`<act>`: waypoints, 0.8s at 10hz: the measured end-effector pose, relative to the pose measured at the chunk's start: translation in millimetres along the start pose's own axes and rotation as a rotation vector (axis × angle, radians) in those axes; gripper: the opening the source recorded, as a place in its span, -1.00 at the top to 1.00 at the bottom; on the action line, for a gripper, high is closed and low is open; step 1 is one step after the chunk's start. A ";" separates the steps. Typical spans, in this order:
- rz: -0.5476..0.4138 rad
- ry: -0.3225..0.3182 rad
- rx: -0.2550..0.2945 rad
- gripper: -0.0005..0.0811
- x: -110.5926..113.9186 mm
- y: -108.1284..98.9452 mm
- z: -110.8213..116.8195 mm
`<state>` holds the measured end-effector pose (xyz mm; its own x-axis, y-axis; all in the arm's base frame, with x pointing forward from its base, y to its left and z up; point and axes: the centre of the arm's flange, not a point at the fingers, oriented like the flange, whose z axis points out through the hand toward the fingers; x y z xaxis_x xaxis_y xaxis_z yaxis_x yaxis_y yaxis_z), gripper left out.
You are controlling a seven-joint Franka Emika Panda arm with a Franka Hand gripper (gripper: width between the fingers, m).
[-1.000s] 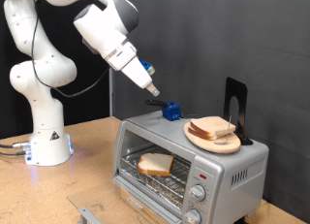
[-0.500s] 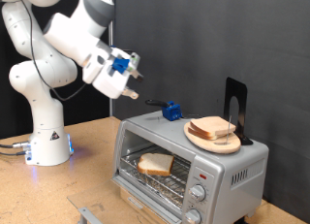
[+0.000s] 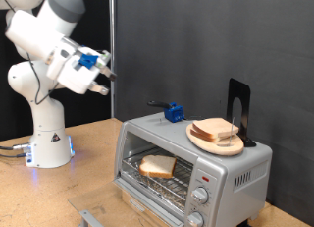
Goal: Make a piece of toast with the oven
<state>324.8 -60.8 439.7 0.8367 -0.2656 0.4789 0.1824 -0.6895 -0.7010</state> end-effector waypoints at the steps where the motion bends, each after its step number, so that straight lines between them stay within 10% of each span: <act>1: -0.003 -0.012 0.006 -0.98 -2.5 3.7 -11.7; 2: -0.004 -0.011 0.007 -0.98 -1.5 2.2 -10.4; 8: 0.663 -0.107 -0.013 -0.98 -11.7 48.1 6.4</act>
<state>327.0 -86.6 397.0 0.8163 -0.5679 -0.1060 -0.3932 -0.4117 -0.8221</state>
